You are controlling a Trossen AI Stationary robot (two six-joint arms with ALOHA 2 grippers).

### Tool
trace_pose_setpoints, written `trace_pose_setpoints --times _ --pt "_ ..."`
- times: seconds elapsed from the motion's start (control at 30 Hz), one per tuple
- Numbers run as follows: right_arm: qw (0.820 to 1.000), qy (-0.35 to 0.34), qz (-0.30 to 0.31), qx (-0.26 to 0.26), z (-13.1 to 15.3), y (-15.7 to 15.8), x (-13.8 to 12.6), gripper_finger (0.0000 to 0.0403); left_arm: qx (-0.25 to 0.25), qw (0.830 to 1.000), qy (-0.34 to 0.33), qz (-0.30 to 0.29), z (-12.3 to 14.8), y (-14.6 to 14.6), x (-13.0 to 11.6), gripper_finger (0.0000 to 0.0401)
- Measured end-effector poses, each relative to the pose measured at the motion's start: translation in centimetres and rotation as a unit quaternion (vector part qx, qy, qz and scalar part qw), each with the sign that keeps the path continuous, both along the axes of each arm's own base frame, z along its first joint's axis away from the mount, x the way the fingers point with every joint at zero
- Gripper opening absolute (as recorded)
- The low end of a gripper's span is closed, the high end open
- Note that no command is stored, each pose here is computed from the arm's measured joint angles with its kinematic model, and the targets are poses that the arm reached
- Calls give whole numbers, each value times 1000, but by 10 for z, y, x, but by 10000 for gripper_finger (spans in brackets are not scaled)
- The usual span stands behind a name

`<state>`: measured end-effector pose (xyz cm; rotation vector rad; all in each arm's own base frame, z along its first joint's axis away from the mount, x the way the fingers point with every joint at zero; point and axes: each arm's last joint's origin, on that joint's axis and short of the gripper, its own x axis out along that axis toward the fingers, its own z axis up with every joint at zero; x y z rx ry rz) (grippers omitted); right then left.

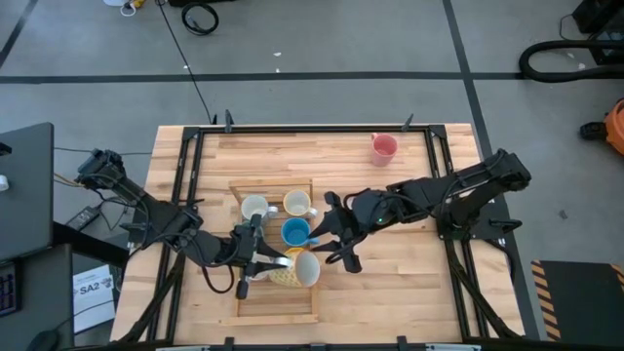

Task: Place coffee mugs
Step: Put the yellow and white mug on the shelf

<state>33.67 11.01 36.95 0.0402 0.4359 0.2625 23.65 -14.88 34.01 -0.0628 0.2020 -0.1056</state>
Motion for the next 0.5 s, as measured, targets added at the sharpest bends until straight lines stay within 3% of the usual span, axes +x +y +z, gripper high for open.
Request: trace_pose_setpoints --times 0.5 --pt "999 38 -1 -2 -40 11 31 144 1 1000 1 1 0 0 0 75"
